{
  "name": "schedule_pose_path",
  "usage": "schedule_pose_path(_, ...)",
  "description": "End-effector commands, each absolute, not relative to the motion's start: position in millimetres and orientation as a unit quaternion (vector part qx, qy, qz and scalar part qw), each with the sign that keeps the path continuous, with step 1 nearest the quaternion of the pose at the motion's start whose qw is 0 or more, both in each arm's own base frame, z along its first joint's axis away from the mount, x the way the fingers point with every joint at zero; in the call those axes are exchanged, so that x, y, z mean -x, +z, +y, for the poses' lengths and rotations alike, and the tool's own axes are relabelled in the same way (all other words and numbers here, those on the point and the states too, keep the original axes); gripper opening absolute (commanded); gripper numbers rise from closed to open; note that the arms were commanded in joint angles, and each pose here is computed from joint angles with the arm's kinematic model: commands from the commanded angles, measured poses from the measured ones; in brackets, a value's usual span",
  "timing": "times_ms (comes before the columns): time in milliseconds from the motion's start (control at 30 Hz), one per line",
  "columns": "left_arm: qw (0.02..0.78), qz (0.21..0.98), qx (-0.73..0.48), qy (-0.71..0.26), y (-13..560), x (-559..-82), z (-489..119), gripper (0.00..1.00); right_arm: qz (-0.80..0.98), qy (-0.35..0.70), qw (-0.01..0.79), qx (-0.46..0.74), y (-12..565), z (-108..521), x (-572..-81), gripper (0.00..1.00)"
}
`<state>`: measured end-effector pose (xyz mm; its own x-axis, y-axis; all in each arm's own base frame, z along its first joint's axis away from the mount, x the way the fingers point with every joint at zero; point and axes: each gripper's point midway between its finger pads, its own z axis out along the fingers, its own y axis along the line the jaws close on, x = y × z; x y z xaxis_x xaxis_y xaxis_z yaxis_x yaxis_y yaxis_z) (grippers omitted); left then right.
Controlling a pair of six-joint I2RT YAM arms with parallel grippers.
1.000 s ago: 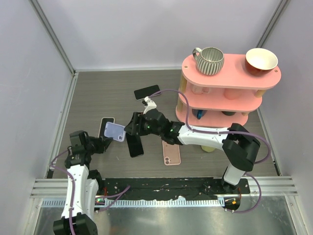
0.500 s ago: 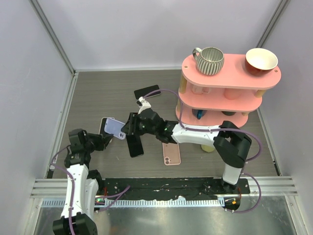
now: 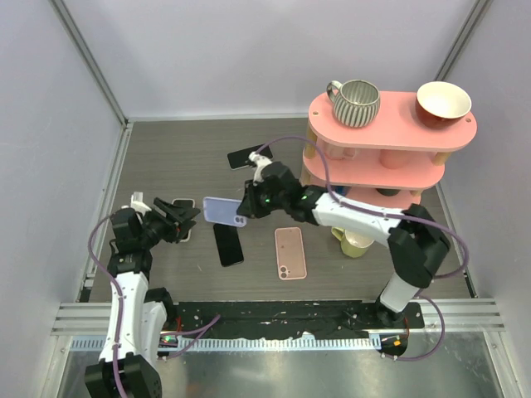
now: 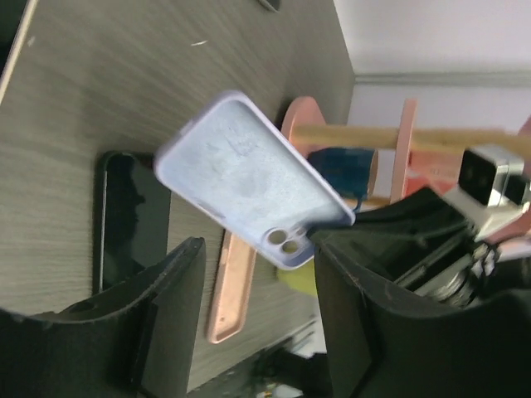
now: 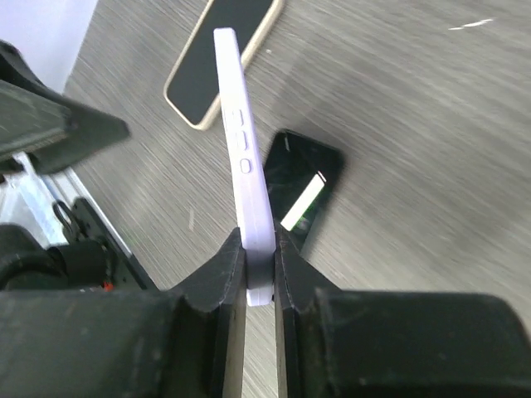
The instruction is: Put the phone into the phone case
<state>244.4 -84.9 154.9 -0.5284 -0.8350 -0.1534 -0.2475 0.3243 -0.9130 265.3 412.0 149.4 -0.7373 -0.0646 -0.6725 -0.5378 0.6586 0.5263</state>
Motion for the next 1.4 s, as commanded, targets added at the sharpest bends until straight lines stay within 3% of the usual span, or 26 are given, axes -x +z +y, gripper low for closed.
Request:
schedule_pose_path(0, 0.458, 0.768, 0.149, -0.421, 211.7, -246.2, -92.2, 0.57, 0.824, 0.382, 0.294, 0.297, 180.6, 361.2, -237.5, 0.01)
schedule_pose_path(167, 0.481, 0.753, 0.0, -0.448, 236.3, -232.8, -125.9, 0.6, 0.775, 0.419, 0.254, 0.398, 198.6, 337.5, -185.4, 0.03)
schedule_pose_path(300, 0.439, 0.731, -0.142, -0.503, 250.6, -201.9, -173.4, 0.64, 0.751, 0.428, 0.226, 0.449, 206.9, 323.6, -160.3, 0.01)
schedule_pose_path(700, 0.291, 0.685, -0.296, -0.598, 247.8, -130.8, -234.9, 0.64, 0.702, 0.451, 0.252, 0.49, 235.6, 308.2, -135.4, 0.01)
schedule_pose_path(800, 0.258, 0.689, -0.299, -0.608, 242.5, -129.8, -241.1, 0.55, 0.702, 0.448, 0.258, 0.49, 237.7, 307.6, -136.5, 0.01)
schedule_pose_path(933, 0.251, 0.69, -0.305, -0.607, 238.8, -134.6, -244.6, 0.28, 0.71, 0.438, 0.267, 0.482, 237.7, 304.8, -141.6, 0.02)
schedule_pose_path(967, 0.256, 0.691, -0.304, -0.603, 238.7, -136.8, -244.9, 0.22, 0.715, 0.433, 0.273, 0.477, 238.2, 304.1, -145.2, 0.07)
schedule_pose_path(1000, 0.265, 0.695, -0.301, -0.597, 239.0, -140.7, -244.8, 0.12, 0.722, 0.426, 0.28, 0.469, 238.0, 303.7, -149.5, 0.22)
schedule_pose_path(1100, 0.29, 0.719, -0.278, -0.567, 238.3, -157.8, -243.6, 0.0, 0.752, 0.395, 0.329, 0.413, 247.2, 301.7, -174.5, 0.43)
schedule_pose_path(1233, 0.298, 0.761, -0.223, -0.532, 237.6, -183.1, -233.6, 0.0, 0.755, 0.396, 0.416, 0.316, 283.1, 301.2, -203.2, 0.59)
schedule_pose_path(1367, 0.322, 0.804, -0.101, -0.49, 235.1, -230.2, -197.0, 0.0, 0.782, 0.405, 0.437, 0.182, 291.0, 299.2, -227.6, 0.7)
